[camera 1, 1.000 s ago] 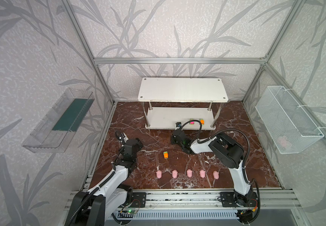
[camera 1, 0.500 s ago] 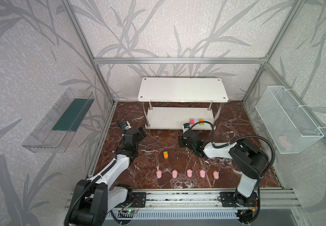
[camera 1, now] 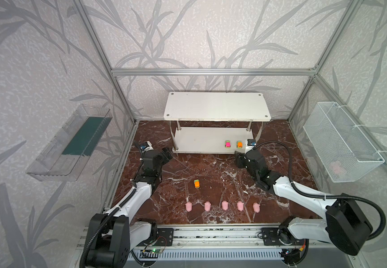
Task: Place and organize the plastic toys onto the shelf
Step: 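Draw the right gripper back while the left gripper heads toward the shelf, then move the left gripper beside the shelf leg above the upside-down flatbed truck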
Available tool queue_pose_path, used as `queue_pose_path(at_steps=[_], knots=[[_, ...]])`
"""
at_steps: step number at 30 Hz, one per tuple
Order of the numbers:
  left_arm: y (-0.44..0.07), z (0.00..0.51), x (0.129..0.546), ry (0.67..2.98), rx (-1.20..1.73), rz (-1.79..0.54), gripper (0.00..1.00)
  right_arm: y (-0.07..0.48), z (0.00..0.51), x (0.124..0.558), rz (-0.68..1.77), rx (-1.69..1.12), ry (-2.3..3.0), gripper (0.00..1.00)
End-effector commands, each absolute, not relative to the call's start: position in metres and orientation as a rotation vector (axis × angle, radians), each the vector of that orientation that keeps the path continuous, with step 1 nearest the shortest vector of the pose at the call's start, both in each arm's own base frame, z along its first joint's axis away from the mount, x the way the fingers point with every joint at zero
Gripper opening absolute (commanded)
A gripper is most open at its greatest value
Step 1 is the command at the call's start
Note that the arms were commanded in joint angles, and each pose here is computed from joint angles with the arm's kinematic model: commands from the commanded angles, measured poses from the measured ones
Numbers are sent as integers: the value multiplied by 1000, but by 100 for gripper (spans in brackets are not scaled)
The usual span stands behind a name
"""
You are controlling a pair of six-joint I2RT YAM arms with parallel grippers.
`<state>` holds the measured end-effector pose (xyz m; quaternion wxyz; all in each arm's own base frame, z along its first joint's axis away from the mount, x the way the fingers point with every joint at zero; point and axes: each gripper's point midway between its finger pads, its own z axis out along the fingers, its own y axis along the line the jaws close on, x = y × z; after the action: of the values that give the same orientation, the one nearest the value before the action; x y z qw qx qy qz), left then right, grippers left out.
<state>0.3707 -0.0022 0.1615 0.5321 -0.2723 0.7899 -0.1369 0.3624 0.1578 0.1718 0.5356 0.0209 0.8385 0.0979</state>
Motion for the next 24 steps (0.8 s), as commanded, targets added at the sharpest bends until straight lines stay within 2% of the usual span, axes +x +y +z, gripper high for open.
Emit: queue_pose_path(at_steps=[1, 4, 6, 8, 10, 16, 17, 24], knots=[[-1, 173, 378, 1837, -685, -427, 89, 135, 168, 370, 158, 90, 2027, 64], [6, 174, 382, 1815, -745, -466, 87, 131, 169, 377, 196, 133, 2024, 64], [5, 173, 389, 1822, -771, -497, 79, 133, 167, 380, 214, 137, 2028, 64], [2, 174, 401, 1839, -765, -524, 63, 135, 163, 381, 232, 140, 2035, 64], [-2, 175, 416, 1856, -754, -551, 40, 139, 158, 380, 254, 138, 2050, 64], [-11, 173, 458, 1871, -748, -632, 3, 138, 150, 371, 284, 144, 2065, 64], [-11, 171, 463, 1878, -755, -629, 0, 137, 149, 370, 283, 145, 2066, 64], [-10, 143, 497, 1931, -782, -606, 0, 135, 150, 351, 341, 142, 2073, 64]])
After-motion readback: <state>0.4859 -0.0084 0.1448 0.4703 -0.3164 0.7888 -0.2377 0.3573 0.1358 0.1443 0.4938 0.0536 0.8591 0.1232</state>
